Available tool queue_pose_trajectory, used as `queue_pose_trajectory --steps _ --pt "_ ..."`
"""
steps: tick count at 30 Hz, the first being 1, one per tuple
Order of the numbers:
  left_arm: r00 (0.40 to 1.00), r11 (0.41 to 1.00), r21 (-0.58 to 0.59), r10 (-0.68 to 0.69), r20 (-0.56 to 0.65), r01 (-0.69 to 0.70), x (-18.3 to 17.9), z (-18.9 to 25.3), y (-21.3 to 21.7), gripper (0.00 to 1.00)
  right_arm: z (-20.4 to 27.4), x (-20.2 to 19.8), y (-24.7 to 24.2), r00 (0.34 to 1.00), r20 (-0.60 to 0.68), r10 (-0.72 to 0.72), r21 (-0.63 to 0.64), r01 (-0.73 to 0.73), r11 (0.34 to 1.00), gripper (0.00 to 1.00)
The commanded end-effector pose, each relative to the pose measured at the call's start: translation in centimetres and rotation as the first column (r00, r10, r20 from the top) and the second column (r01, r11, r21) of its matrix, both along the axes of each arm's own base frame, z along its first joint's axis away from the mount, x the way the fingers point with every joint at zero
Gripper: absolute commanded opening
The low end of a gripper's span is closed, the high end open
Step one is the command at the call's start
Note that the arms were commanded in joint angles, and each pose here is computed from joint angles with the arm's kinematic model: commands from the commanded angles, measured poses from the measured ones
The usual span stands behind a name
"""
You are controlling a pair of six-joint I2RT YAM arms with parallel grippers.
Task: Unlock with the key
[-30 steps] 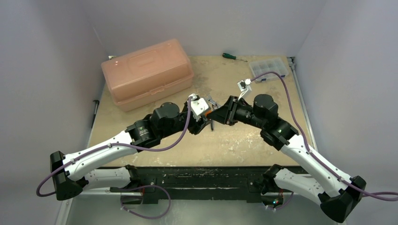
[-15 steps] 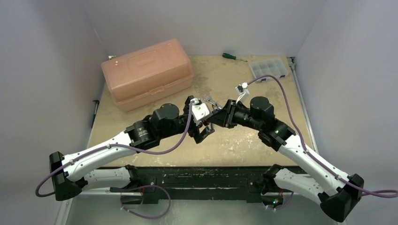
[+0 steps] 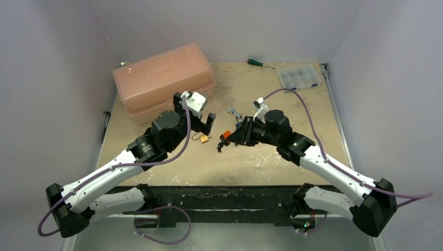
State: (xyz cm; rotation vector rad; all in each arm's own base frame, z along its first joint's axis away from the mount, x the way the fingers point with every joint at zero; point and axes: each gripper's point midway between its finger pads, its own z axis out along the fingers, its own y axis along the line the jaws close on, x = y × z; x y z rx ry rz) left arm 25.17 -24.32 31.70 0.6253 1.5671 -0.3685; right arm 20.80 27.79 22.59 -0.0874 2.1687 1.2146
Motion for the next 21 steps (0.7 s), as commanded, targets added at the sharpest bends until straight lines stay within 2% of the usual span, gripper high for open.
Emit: queue_pose_trajectory --steps 1,5,9,17,21 --pt "0.93 0.928 -0.049 0.368 -0.023 -0.368 4.7 0.1 6.2 0.96 1.3 0.4 2.6 0.997 0.064 0.033 0.056 -0.036 0.998 0.0" --pt "0.862 0.86 -0.046 0.507 -0.027 -0.507 5.7 -0.2 9.2 0.95 0.5 -0.2 5.6 0.995 0.06 0.079 0.045 -0.082 0.996 0.0" --pt "0.811 0.81 -0.036 0.585 -0.014 -0.585 5.9 -0.3 11.1 0.95 0.1 -1.1 8.8 0.992 0.052 0.113 0.068 -0.117 0.991 0.0" --pt "0.789 0.789 -0.035 0.614 -0.001 -0.613 5.7 -0.3 12.1 0.93 -0.6 -2.5 16.0 0.989 0.021 0.148 0.128 -0.149 0.981 0.0" --pt "0.785 0.785 -0.028 0.62 0.004 -0.619 5.6 -0.4 12.3 0.93 -1.4 -2.2 17.9 0.992 -0.003 0.128 0.156 -0.126 0.98 0.0"
